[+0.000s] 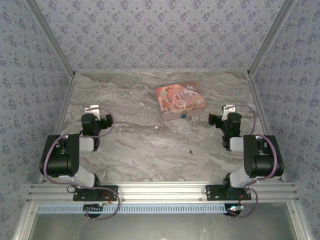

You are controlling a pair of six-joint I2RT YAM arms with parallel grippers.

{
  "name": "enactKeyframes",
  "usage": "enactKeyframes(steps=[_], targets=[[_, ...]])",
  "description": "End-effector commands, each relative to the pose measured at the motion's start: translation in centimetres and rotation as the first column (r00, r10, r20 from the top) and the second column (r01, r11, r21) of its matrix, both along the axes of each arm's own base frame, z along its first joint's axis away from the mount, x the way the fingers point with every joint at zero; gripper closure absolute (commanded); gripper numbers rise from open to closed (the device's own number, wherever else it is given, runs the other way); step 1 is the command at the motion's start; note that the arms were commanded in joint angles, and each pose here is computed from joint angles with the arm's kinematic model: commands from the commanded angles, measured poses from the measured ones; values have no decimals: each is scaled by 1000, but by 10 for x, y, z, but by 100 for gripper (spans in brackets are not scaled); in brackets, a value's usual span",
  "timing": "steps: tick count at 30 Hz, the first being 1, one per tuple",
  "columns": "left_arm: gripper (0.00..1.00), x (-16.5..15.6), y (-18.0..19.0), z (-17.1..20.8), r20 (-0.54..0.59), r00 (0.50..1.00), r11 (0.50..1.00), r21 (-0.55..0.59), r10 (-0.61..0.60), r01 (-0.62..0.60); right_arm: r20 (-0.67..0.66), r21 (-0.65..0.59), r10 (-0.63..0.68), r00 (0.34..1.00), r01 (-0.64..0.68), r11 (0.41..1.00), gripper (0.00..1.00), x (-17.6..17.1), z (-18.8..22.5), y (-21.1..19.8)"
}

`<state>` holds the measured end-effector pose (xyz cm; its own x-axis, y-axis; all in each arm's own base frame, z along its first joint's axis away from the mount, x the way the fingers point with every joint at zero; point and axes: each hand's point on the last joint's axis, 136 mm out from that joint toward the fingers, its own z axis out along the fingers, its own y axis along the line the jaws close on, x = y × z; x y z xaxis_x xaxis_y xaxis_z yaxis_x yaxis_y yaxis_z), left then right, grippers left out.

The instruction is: Unlock the padlock with the key

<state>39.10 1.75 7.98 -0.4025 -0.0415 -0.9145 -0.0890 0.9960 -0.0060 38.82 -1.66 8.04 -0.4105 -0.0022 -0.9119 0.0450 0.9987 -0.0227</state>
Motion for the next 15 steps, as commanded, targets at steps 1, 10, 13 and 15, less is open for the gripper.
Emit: enactKeyframes(steps=[1,10,13,15], targets=[[0,7,-4,9,23,1000,1000,8,-16,16,9,-12,-11,1000,11,1000,0,2,2,-2],[1,7,-3,9,23,1000,1000,8,-16,16,7,-11,-11,1000,11,1000,0,2,2,-2],[1,7,-3,8,21,1000,1000,7,-17,17,7,-11,-11,1000,11,1000,0,2,2,-2],[1,7,-3,9,22,1000,1000,6,-17,17,8,-11,-11,1000,11,1000,0,2,2,-2]])
